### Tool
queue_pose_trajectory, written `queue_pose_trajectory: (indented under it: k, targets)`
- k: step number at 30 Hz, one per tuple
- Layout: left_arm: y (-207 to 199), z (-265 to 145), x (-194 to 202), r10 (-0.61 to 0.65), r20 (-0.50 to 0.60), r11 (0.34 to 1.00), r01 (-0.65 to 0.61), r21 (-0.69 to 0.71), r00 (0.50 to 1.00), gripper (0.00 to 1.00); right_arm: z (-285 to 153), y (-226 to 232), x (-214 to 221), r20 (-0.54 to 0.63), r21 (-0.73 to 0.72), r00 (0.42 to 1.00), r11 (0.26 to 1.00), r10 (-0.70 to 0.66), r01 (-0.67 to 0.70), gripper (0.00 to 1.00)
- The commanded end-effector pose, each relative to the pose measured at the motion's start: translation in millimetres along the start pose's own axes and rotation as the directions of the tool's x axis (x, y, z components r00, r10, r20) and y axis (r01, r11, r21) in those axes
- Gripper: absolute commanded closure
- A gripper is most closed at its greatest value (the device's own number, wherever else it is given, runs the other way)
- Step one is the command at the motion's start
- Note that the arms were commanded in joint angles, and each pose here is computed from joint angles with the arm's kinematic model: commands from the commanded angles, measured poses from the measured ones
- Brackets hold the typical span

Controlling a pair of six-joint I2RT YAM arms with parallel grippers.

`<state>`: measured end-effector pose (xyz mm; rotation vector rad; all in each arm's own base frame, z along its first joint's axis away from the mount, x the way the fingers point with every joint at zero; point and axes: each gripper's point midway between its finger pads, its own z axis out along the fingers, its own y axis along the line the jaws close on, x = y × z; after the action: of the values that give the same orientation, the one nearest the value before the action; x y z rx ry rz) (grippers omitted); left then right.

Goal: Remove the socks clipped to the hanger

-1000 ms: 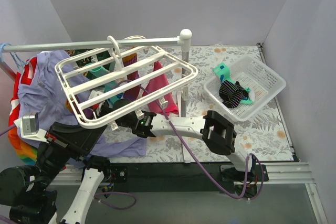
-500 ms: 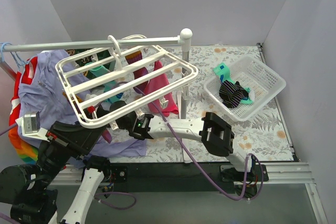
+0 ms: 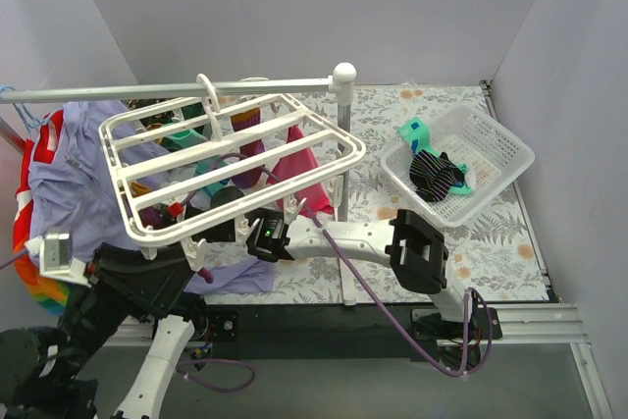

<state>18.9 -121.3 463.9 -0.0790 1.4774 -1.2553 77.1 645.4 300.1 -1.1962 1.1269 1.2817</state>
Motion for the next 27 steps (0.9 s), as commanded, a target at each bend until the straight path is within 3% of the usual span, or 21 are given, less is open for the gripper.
queue_pose_trajectory:
  k: [1, 10, 11, 12, 13, 18, 22, 27]
  targets:
    - [-23, -38, 12, 0.084, -0.005, 0.996, -0.084, 0.015, 0.996, 0.50, -13, 30, -60, 0.102, -0.111, 0.995, 0.994, 0.007, 0.004, 0.99]
    - [-109, -77, -21, 0.325, 0.076, 0.931, -0.333, 0.150, 0.943, 0.50, -11, 34, -42, 0.058, -0.132, 0.998, 0.991, 0.027, -0.020, 0.98]
    - [-112, -74, -27, 0.335, 0.078, 0.927, -0.343, 0.151, 0.939, 0.48, -12, 35, -40, 0.052, -0.133, 0.998, 0.991, 0.027, -0.020, 0.98]
    - [-115, -71, -33, 0.356, 0.089, 0.918, -0.366, 0.150, 0.930, 0.34, -13, 35, -39, 0.048, -0.135, 0.998, 0.991, 0.028, -0.022, 0.97]
    - [-121, -64, -44, 0.368, 0.098, 0.912, -0.380, 0.154, 0.924, 0.31, -13, 35, -37, 0.044, -0.133, 0.999, 0.991, 0.028, -0.022, 0.97]
    - [-119, -26, -67, 0.423, 0.083, 0.883, -0.432, 0.183, 0.902, 0.29, -17, 35, -31, 0.028, -0.137, 0.999, 0.990, 0.021, -0.017, 0.95]
    - [-111, -4, -83, 0.509, 0.105, 0.839, -0.520, 0.160, 0.854, 0.28, -20, 37, -23, 0.009, -0.150, 1.000, 0.989, 0.020, -0.019, 0.94]
    - [-107, 32, -87, 0.471, 0.031, 0.856, -0.465, 0.226, 0.882, 0.28, -24, 35, -14, -0.013, -0.155, 0.999, 0.987, 0.038, -0.039, 0.92]
